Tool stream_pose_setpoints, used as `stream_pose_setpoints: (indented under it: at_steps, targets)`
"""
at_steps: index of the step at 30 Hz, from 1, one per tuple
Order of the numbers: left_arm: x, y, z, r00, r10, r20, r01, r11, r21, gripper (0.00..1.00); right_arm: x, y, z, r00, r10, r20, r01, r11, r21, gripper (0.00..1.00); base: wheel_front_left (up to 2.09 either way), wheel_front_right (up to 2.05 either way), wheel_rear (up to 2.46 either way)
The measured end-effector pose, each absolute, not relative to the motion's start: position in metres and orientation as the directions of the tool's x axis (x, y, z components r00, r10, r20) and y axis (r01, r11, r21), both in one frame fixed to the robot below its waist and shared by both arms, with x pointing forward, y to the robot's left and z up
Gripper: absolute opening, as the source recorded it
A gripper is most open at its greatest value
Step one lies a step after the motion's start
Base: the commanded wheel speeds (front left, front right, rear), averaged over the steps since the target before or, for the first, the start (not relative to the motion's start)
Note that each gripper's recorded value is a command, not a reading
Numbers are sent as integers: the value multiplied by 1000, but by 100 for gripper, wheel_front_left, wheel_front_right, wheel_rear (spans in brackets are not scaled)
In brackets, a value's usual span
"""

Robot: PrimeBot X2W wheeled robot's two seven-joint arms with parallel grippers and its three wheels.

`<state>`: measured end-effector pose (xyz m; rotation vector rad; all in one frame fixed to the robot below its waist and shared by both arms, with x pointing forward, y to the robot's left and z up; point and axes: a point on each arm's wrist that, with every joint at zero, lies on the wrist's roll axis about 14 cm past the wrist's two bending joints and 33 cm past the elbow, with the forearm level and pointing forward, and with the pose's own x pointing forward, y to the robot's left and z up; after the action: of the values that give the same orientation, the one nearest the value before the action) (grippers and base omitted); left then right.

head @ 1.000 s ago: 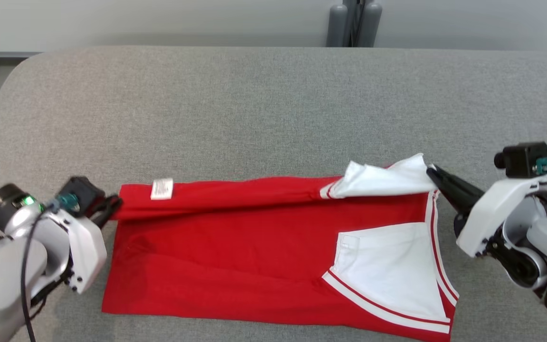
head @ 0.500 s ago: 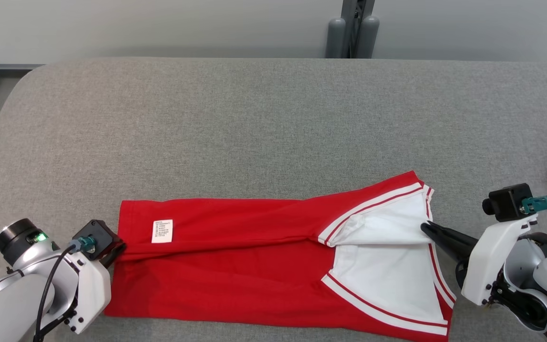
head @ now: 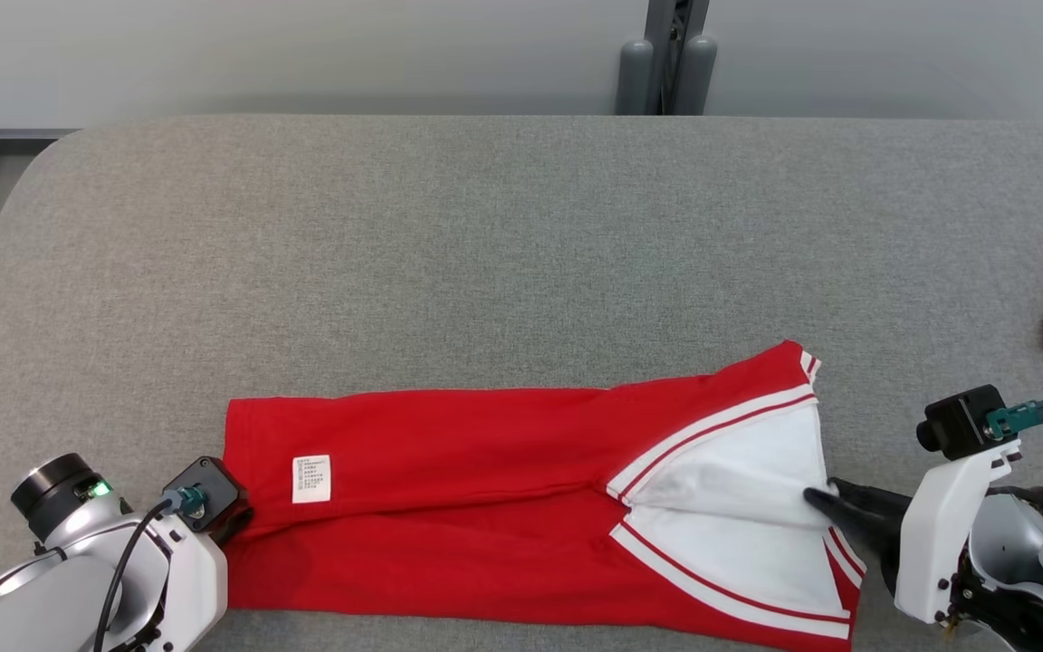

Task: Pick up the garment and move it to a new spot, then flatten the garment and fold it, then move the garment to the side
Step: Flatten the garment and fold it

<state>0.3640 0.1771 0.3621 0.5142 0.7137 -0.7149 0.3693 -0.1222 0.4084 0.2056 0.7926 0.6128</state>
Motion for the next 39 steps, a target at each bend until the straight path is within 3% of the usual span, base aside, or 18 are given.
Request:
stream_pose_setpoints:
  at_steps: [1,2,3,4,10,16,20,25,31,34,39]
  targets:
    - [364,178,361,539,-403,-740,734,656,178,0,368,-122,407,537,584,-609,-430,810,399,100,0,0,0]
    - [364,179,361,539,-399,-742,728,664,172,27,368,-122,406,532,583,-614,-425,811,402,100,0,0,0]
    - [364,181,360,540,-391,-745,719,674,167,97,366,-123,404,523,580,-625,-417,813,406,100,0,0,0]
    - [365,184,360,544,-382,-747,710,683,168,100,363,-124,402,511,578,-636,-413,814,408,100,0,0,0]
    - [368,189,361,564,-364,-741,685,708,174,100,363,-124,407,519,571,-636,-403,820,407,100,0,0,0]
    - [385,191,378,642,-356,-679,628,752,200,100,396,-131,446,664,535,-522,-413,845,339,100,0,0,0]
    - [414,192,410,763,-345,-546,531,817,226,100,421,-133,484,789,499,-359,-400,860,318,100,0,0,0]
    - [438,193,446,878,-313,-362,404,890,210,100,435,-136,516,878,441,-187,-376,876,303,100,0,0,0]
    - [452,196,479,953,-228,-201,262,951,162,100,440,-145,534,933,357,-36,-334,899,282,100,0,0,0]
    - [461,193,514,980,-187,-66,194,973,127,100,439,-147,534,947,320,8,-309,906,289,100,0,0,0]
    - [452,192,530,991,-129,29,127,990,64,100,437,-153,527,961,275,41,-275,920,280,100,0,0,0]
